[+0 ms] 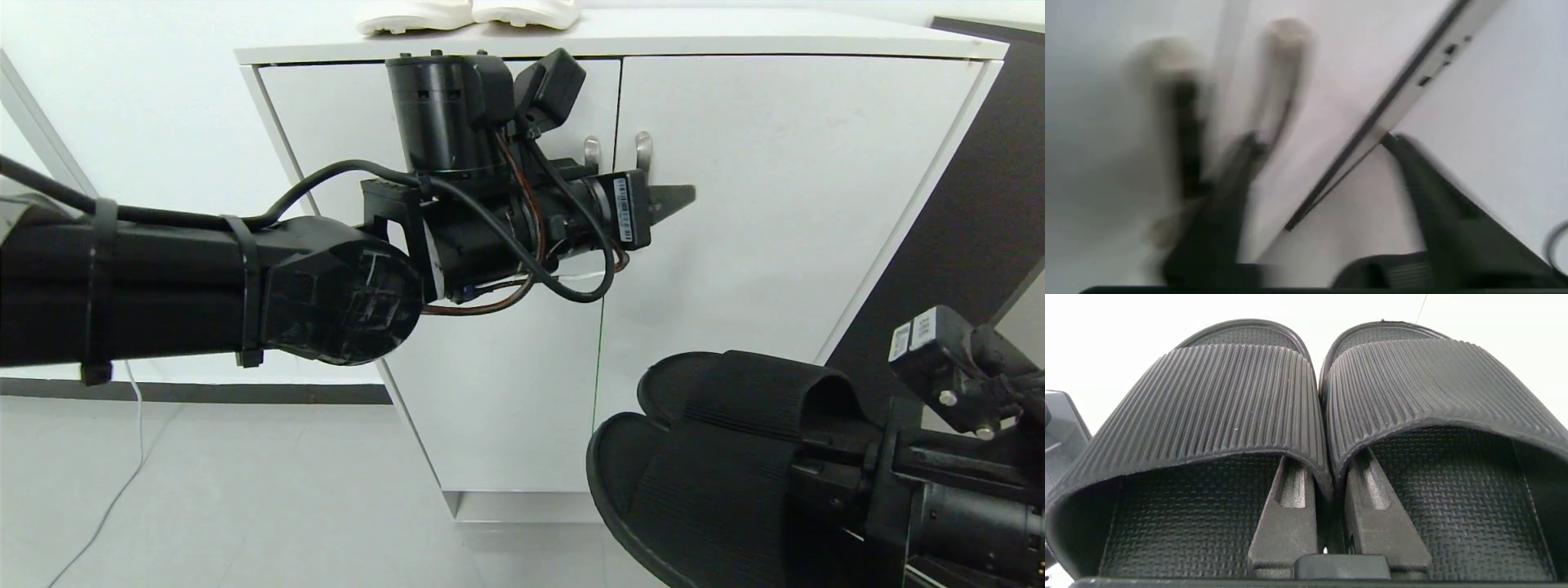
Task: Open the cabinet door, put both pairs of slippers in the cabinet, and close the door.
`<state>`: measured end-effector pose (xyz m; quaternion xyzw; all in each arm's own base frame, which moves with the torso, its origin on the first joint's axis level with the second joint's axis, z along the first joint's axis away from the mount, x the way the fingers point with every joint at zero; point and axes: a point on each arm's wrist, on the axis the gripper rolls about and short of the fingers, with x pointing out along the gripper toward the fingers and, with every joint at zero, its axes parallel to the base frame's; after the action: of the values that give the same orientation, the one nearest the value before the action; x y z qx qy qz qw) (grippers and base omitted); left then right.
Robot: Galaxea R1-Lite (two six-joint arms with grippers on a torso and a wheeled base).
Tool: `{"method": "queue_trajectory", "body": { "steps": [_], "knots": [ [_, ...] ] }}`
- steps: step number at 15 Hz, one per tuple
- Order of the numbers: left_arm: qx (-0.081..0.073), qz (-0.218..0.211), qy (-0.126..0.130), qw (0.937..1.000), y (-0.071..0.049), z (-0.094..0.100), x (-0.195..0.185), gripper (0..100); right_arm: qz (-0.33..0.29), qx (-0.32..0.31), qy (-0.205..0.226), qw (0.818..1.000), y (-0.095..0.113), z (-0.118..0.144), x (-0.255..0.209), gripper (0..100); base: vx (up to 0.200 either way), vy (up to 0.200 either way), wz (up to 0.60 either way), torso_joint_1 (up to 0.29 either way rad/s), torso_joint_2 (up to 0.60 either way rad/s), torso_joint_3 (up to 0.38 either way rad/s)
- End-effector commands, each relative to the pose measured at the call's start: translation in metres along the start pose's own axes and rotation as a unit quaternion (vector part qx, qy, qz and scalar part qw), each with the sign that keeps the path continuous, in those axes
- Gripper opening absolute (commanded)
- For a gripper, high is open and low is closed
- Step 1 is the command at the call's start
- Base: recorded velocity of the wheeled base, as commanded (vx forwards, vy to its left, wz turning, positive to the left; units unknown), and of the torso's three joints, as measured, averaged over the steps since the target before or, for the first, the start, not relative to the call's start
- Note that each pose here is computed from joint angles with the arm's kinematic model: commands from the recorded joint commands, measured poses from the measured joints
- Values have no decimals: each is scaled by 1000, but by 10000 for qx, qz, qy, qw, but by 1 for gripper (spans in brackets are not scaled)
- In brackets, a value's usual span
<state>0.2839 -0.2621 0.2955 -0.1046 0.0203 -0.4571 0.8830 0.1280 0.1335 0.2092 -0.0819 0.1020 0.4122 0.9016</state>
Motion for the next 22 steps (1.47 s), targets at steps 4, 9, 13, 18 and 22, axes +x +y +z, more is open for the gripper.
{"method": "queue_trajectory", "body": {
  "steps": [4,9,13,18,22],
  "knots": [
    [-42,-14,133,9999,-3,-5,-12,0,15,-7,53,10000,0,-3,1,0,0,0,0,0,0,0],
    [-34,-116,24,9999,-12,-10,-34,0,482,-20,31,9988,3,-8,-6,0,0,0,0,0,0,0],
    [-33,-309,4,9995,-29,-11,-57,0,820,-175,13,9965,5,-13,-12,0,0,0,0,0,0,0],
    [-46,-191,-97,9998,-23,-4,-68,0,812,-175,14,9965,5,-13,-12,0,0,0,0,0,0,0],
    [-208,35,-192,9996,-4,0,-57,0,806,-172,22,9966,5,-14,-12,0,0,0,0,0,0,0]
  ]
}}
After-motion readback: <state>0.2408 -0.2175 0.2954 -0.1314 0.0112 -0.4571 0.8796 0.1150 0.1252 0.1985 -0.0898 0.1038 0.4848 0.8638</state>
